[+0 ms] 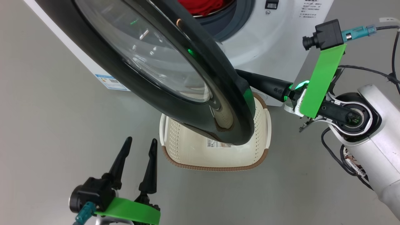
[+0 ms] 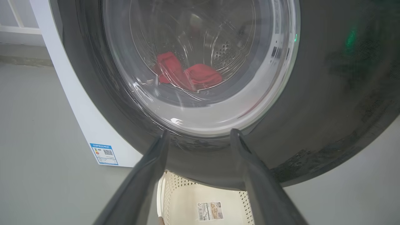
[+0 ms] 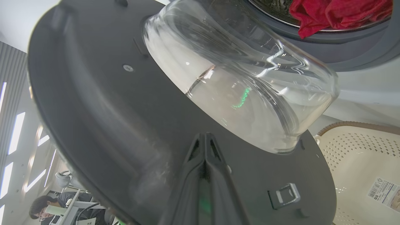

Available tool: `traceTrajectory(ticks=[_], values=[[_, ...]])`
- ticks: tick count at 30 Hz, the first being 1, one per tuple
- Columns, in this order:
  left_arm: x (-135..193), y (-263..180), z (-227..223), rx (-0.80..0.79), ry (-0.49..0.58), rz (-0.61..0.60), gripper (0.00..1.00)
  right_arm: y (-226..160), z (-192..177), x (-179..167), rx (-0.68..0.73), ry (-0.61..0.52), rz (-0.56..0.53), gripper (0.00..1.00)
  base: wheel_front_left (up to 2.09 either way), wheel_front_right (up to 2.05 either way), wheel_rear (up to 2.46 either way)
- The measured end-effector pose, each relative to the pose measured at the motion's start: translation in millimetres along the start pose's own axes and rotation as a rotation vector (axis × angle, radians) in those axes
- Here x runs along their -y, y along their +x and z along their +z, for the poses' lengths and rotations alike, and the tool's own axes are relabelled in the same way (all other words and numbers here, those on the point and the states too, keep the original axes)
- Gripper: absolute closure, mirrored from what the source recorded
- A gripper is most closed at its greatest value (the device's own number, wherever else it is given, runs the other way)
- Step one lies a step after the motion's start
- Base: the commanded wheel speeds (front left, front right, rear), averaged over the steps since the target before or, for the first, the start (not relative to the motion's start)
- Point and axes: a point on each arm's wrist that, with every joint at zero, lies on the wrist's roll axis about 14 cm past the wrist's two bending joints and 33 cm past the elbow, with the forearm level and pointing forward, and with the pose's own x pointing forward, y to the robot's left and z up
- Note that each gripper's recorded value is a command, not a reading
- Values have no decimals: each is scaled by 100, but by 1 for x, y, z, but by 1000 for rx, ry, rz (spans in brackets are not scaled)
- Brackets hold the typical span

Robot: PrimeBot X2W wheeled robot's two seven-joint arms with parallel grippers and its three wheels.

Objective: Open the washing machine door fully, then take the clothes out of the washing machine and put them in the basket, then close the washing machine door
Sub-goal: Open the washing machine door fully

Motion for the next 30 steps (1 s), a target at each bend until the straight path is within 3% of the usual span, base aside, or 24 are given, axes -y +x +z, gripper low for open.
traceTrajectory(ticks=[5,6,9,11,12,13,14,30], values=[[1,-3,-4,-11,-5,-7,0,-1,4,-1,23,-13,-6,100,0,0,0],[2,-3,-4,-11,-6,-8,0,-2,5,0,31,-16,-9,95,0,0,0],[4,-3,-3,-8,-5,-23,0,-6,4,5,55,-8,-25,64,0,0,0],[5,-3,-2,-6,-5,-30,0,-10,3,8,73,-3,-39,52,0,0,0],[5,-3,-2,-4,-6,-30,0,-12,3,9,82,-10,-48,40,0,0,0],[5,-2,-1,-2,-7,-31,0,-14,3,11,94,-14,-59,14,0,0,0],[6,-2,0,0,-7,-32,0,-17,4,13,108,-16,-69,0,0,0,0],[15,1,-1,5,1,-78,0,-84,-16,54,318,59,-261,0,0,0,0]])
